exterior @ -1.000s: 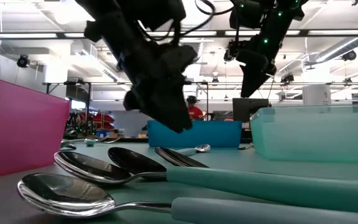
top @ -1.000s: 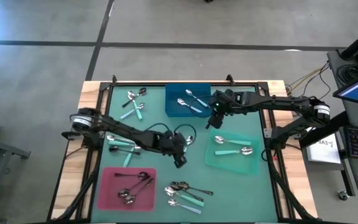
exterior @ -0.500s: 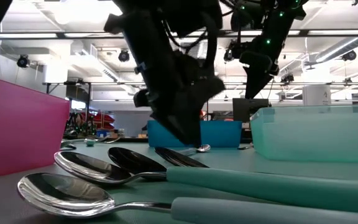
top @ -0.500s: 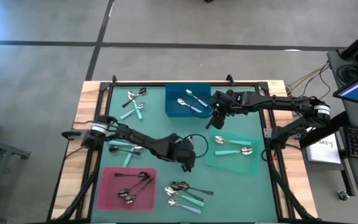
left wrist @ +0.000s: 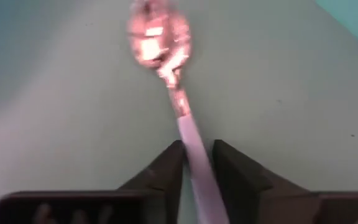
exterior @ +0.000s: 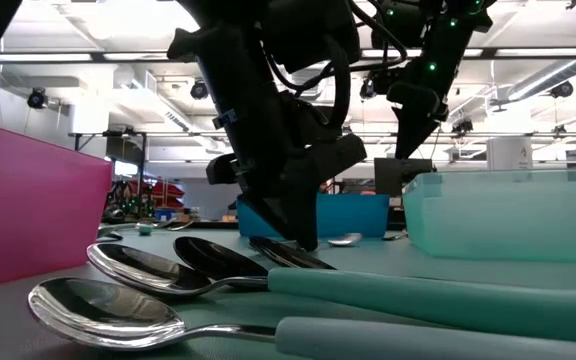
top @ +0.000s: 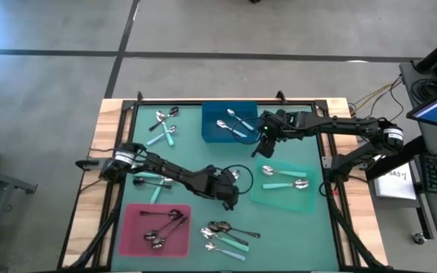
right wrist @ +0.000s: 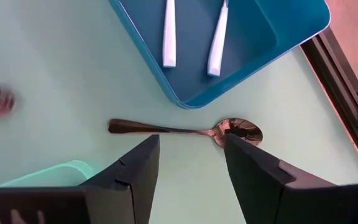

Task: Sort silverware by color (type)
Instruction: Put the blue spoon into the blue bin

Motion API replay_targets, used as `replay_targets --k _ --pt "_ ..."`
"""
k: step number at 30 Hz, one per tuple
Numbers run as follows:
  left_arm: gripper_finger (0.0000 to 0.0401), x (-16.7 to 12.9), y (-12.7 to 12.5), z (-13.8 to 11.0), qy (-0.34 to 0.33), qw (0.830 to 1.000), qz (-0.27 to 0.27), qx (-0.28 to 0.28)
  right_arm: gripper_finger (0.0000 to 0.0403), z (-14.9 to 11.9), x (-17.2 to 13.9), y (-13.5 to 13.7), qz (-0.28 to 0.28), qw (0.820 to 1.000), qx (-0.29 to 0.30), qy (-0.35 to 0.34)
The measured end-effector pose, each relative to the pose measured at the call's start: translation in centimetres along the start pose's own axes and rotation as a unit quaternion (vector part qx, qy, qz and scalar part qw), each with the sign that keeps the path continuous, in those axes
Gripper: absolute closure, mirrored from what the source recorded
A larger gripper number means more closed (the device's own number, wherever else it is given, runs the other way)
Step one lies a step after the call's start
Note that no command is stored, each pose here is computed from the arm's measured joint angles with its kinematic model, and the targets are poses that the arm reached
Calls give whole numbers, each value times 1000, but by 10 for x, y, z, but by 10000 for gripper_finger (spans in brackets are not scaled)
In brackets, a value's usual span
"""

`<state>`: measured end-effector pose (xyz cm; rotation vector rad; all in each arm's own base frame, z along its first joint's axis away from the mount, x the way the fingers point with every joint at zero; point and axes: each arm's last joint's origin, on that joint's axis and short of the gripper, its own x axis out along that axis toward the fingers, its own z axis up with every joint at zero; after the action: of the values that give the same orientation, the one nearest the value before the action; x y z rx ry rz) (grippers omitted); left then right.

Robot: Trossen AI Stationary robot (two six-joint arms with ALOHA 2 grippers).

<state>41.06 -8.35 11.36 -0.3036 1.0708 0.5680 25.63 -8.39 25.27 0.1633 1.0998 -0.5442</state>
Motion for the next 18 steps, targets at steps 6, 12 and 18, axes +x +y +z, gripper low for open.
replay_targets --k 6,12,18 --pt "379 -1 0 0 3 1000 -3 4 229 -4 0 -1 -3 1000 -6 20" --pt "381 -14 5 3 -10 1000 10 26 229 -6 -7 -3 -2 1000 -4 16" --pt "381 -51 30 4 -47 997 58 24 229 -6 -17 -4 11 1000 13 -11"
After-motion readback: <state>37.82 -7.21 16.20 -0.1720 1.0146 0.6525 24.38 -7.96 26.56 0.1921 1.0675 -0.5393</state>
